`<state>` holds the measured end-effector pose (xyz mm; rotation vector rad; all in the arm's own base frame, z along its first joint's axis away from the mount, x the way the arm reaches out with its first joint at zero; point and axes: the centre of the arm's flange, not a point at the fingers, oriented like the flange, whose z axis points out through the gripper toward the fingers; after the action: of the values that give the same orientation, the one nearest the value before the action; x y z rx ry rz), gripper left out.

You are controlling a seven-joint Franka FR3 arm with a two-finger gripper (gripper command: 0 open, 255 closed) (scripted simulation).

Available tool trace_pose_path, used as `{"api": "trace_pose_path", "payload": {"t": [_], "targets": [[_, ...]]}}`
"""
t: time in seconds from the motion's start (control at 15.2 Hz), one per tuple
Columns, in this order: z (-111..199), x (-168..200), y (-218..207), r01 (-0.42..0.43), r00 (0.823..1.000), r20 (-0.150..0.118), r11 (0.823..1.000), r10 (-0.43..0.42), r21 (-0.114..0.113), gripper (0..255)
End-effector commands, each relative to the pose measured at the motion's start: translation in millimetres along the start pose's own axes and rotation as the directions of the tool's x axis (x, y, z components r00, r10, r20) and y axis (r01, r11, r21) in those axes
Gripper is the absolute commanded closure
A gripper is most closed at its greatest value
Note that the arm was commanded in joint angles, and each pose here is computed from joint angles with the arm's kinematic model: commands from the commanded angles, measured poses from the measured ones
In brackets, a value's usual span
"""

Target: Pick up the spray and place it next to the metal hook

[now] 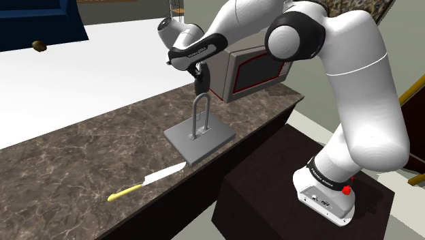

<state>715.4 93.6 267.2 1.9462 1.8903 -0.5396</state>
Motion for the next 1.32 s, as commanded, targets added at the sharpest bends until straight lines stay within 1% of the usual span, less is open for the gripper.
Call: {"api": "trace_pose_path", "payload": {"t": [0.0, 0.92, 1.25], "targets": [[8.3, 5.6, -0.5, 0.0, 1.0, 0.0, 1.0, 0.0, -0.001, 255], [74.3, 45.3, -0.6, 0.0, 1.0, 0.0, 1.0, 0.0, -0.001, 255], [74.3, 45.3, -0.6, 0.0, 1.0, 0.0, 1.0, 0.0, -0.001, 255]]}}
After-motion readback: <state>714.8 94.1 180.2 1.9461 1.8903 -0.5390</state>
